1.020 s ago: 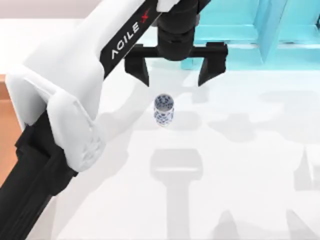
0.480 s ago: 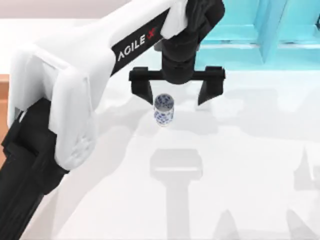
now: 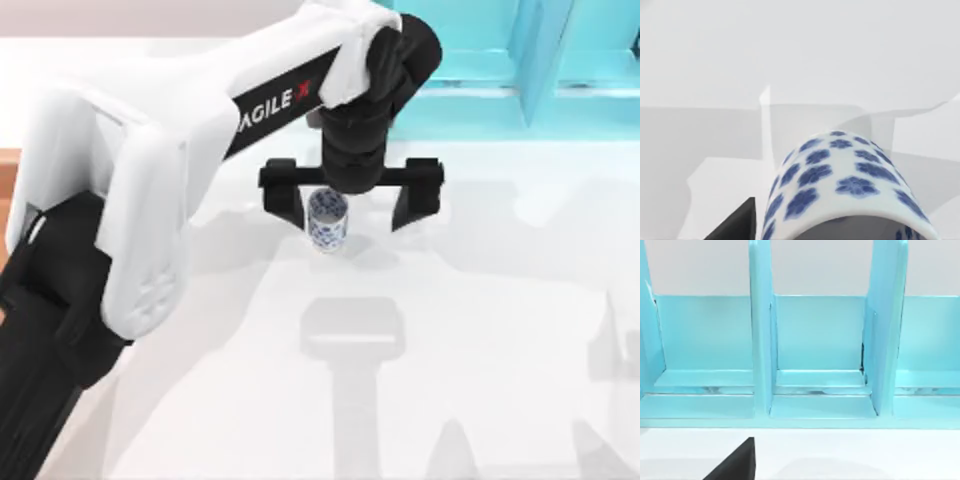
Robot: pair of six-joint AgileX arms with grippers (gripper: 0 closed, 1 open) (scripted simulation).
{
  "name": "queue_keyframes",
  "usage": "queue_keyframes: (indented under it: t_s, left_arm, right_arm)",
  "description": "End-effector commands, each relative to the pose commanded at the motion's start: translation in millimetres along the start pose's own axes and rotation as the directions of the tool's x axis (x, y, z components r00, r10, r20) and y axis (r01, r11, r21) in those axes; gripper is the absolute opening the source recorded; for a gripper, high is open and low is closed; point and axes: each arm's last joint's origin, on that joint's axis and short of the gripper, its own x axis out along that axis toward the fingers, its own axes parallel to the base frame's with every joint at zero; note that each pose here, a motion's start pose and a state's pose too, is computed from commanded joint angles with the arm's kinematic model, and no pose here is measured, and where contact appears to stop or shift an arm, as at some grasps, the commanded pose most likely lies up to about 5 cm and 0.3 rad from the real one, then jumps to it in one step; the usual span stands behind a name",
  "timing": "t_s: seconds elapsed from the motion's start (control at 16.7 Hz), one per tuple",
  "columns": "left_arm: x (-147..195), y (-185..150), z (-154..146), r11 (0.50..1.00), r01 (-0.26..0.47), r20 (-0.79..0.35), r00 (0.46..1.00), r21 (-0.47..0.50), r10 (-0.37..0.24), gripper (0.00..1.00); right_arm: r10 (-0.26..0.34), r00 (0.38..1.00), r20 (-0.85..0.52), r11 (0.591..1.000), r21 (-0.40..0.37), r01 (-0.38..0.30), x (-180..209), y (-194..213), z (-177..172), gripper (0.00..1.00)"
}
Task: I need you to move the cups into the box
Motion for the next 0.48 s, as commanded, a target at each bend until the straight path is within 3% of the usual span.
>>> queue_keyframes:
  t_s: [0.06,0.48]
  left_arm:
    - [0.0,0.0,0.0,1.0,0.0,0.0,1.0,0.0,0.0,1.0]
    - [0.0,0.0,0.0,1.0,0.0,0.0,1.0,0.0,0.0,0.47]
  right_arm:
    - [0.0,1.0,0.0,1.0,0.0,0.0,0.0,0.0,0.0,1.0]
    - [0.0,1.0,0.0,1.0,0.0,0.0,0.0,0.0,0.0,1.0]
